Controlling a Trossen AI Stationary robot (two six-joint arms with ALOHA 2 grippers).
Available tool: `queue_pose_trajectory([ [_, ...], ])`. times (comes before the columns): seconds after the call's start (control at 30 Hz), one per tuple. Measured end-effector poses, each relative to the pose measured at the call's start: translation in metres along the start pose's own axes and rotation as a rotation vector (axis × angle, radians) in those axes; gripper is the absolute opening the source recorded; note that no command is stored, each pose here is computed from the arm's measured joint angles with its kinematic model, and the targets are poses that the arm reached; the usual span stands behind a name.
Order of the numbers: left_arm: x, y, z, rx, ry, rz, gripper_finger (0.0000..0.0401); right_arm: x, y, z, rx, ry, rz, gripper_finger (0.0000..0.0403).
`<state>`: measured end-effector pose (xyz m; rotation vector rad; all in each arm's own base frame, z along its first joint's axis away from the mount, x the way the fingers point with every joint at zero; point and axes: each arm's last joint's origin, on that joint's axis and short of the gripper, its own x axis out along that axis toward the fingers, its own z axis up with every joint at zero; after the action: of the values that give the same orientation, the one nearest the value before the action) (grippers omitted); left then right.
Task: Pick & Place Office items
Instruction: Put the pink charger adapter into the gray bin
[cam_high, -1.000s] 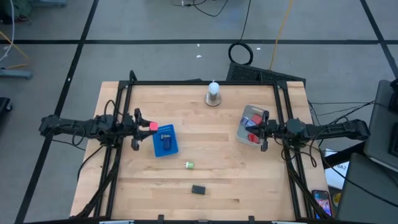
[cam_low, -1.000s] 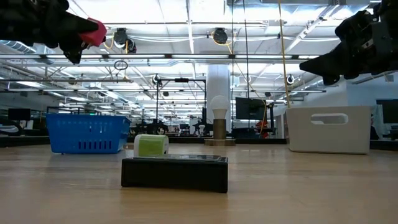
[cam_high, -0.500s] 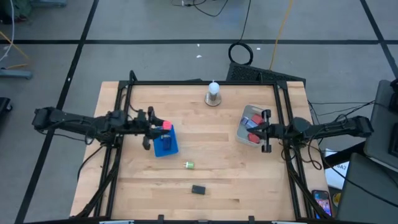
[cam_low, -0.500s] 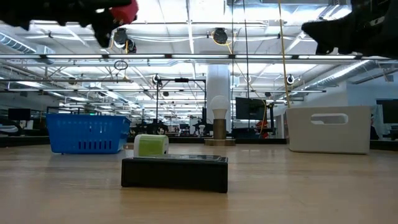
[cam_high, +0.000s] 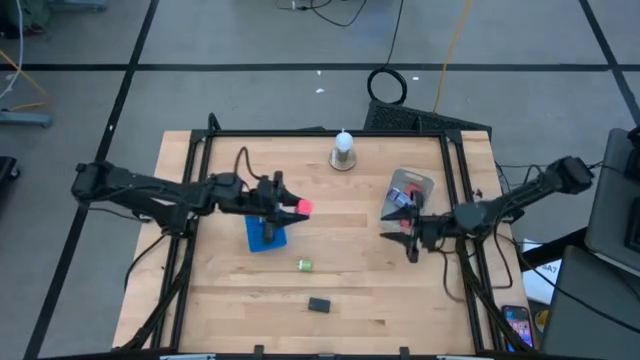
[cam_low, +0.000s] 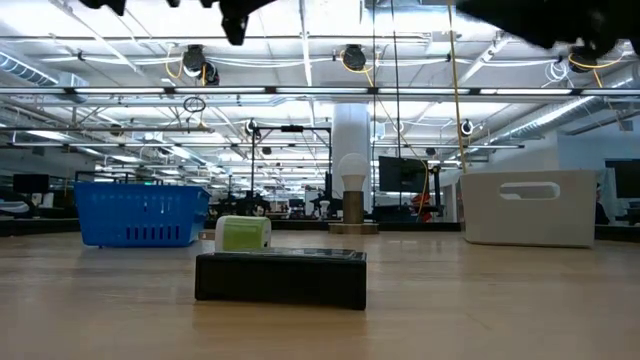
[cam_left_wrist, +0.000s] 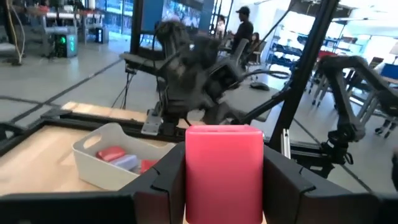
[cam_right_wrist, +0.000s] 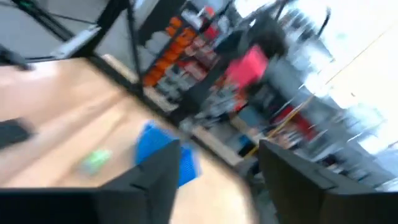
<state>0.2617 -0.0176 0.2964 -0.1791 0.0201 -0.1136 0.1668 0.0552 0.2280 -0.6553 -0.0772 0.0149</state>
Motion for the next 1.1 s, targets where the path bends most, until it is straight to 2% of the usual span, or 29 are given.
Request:
queue_pose_trajectory([
  [0.07,0.008,0.001,0.000,-0.017,0.002,0.001,0.0146,0.010,0.001,0.014,-0.094,-0.010,-0.044,0.0232],
  [0.23,0.024,0.001,0.000,-0.081,-0.101,-0.032,0.0146,0.034,0.019,0.032,-0.323,0.044,-0.104,0.0300],
  [0.43,0.038,0.003,-0.008,-0.138,-0.168,-0.055,0.0146,0.058,0.028,0.043,-0.461,0.120,-0.279,0.0331],
  [0.63,0.050,0.008,-0.014,-0.151,-0.136,-0.098,0.0146,0.071,0.031,0.042,-0.474,0.105,-0.326,0.0324],
  [0.9,0.073,0.009,-0.014,-0.153,-0.084,-0.160,0.0146,0.087,0.027,0.037,-0.419,0.114,-0.337,0.0326],
  [1.1,0.089,0.011,-0.018,-0.163,-0.064,-0.176,0.0146,0.092,0.029,0.035,-0.450,0.131,-0.333,0.0324],
])
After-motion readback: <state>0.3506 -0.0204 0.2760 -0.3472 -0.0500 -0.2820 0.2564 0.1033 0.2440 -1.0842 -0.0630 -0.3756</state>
